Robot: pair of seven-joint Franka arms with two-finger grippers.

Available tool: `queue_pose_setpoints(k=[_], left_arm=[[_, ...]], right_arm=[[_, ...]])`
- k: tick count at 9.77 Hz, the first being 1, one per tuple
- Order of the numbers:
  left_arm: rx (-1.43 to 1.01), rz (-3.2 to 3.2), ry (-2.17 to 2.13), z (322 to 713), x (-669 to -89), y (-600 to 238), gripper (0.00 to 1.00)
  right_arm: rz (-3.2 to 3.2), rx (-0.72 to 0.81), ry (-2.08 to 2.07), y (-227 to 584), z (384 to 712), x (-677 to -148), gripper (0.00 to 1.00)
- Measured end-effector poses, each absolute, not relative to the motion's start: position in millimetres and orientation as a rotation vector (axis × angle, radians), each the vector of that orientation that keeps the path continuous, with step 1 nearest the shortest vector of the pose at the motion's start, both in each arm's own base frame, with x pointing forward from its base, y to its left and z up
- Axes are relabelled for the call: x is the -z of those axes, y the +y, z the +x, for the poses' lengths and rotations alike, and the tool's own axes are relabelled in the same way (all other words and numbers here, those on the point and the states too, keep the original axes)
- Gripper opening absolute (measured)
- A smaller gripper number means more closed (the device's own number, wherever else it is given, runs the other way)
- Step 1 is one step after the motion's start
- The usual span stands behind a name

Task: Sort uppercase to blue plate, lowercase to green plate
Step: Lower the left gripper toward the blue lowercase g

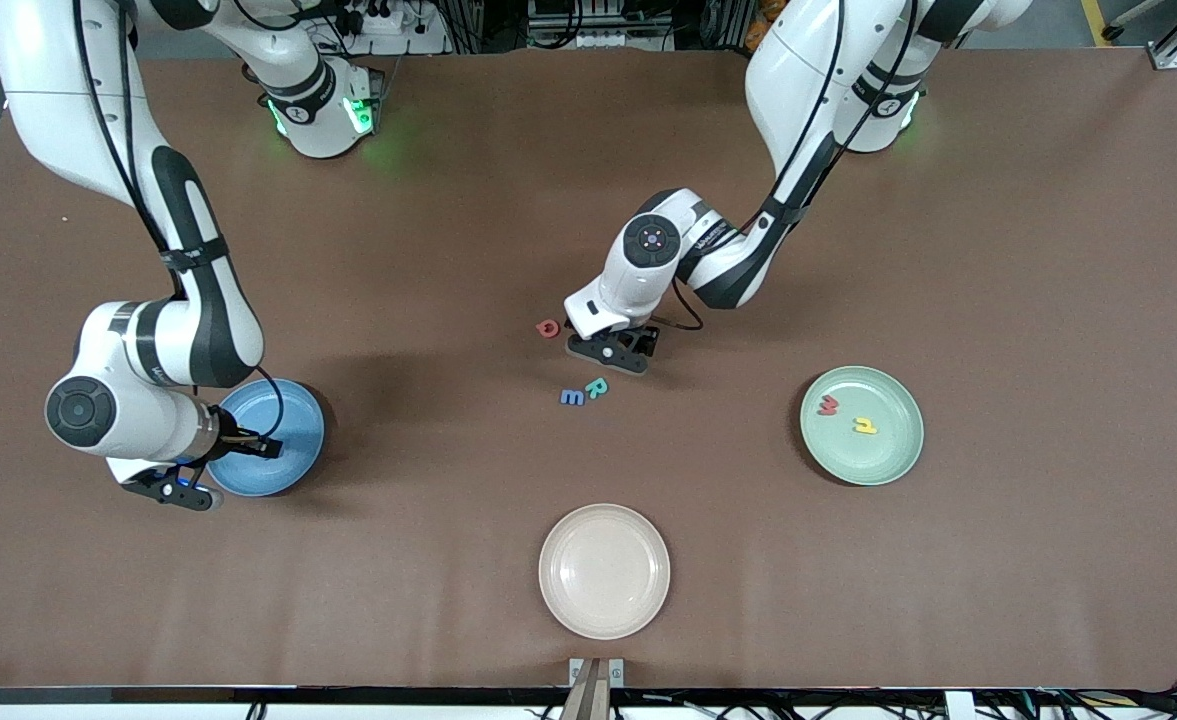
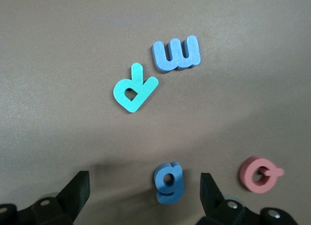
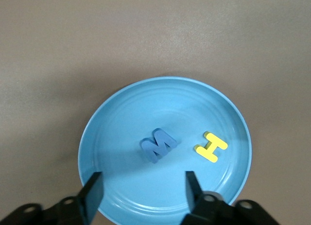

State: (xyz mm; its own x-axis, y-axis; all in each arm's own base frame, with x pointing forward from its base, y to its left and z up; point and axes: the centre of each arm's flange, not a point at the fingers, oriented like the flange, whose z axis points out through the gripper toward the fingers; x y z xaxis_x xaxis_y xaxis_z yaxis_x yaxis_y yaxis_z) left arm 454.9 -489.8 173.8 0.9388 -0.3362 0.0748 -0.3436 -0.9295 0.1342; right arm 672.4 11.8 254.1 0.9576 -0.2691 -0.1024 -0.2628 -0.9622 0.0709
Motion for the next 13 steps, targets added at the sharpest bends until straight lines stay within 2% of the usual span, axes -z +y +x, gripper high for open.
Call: queue_pose_setpoints(k=[1, 2, 7, 13], left_arm=[[-0.092, 2.960, -0.575, 454, -171, -490, 1.00], [-0.101, 2.963, -0.601, 453, -170, -491, 1.00], [0.020, 3.052, -0.712, 462, -196, -527, 1.00], [0.053, 3.073, -0.708, 461, -169, -527, 1.00]], right_arm=[[3.053, 0.172, -0.412, 13, 672, -254, 0.96], [3.054, 0.172, -0.410, 13, 672, -254, 1.00], [3.060, 0.176, -0.396, 20, 672, -254, 1.00], [3.079, 0.172, -0.356, 39, 672, -257, 1.00]])
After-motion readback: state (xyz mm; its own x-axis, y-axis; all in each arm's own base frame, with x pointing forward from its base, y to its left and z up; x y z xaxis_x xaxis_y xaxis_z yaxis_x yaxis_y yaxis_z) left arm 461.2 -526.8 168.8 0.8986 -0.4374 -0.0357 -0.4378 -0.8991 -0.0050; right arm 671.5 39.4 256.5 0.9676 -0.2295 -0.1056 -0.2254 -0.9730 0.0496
